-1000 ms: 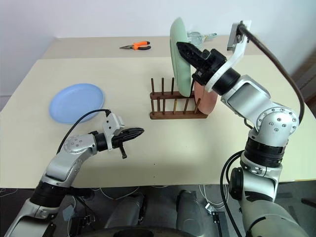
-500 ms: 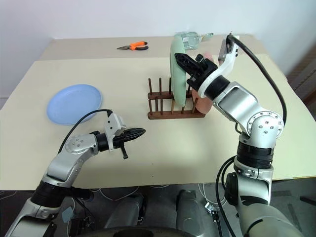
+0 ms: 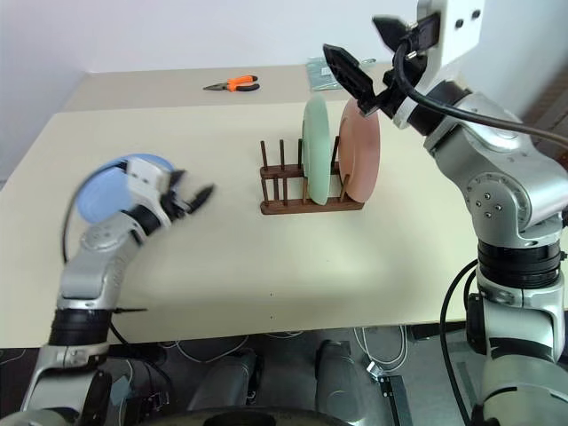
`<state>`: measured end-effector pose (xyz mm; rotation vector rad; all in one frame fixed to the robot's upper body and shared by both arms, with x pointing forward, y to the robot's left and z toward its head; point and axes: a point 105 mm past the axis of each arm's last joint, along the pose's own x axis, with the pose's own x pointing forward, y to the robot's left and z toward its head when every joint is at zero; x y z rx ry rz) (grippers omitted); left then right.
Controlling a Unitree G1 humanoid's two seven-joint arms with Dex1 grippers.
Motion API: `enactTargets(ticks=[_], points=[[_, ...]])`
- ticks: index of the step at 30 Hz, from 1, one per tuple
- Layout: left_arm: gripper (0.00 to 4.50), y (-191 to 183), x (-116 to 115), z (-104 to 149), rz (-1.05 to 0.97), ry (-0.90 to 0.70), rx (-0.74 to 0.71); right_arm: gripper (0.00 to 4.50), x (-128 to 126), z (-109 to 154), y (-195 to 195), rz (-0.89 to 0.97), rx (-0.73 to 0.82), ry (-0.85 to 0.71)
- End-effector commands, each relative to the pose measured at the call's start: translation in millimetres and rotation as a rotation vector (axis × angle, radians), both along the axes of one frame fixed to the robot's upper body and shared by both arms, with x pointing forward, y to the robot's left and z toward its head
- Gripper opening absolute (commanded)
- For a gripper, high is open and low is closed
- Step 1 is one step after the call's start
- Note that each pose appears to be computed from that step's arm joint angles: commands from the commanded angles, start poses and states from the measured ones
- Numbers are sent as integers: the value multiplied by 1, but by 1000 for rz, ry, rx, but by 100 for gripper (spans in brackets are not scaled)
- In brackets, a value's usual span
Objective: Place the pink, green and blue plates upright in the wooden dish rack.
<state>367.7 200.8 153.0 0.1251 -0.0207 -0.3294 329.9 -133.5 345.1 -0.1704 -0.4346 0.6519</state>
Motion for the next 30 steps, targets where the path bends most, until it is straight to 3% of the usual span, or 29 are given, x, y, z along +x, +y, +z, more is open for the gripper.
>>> enactTargets(ticks=[1,2,6,11,14,17,24,26,30], points=[[410,76,10,18,438,-36,-64,448,-17,0,27,77,-175,-128],[441,101,9,19,587,-26,-73,450,-19,-5,33,91,-215,-142],[446,166,-16,19,1028,44,-136,450,-21,-30,49,154,-291,-124],[446,171,-25,-2,1086,196,-249,450,-23,-45,58,189,-321,-110],[446,157,-23,-26,1006,313,-417,450,-24,-47,60,199,-320,-110],[359,140,-18,-30,903,328,-582,450,-24,-47,60,199,-318,-114],[3,133,-12,-18,874,265,-684,450,-27,-57,59,220,-353,-73],[3,118,0,11,749,144,-650,450,-32,-61,62,252,-388,-77],[3,53,8,95,369,-155,-556,450,-42,-71,84,301,-530,-177]])
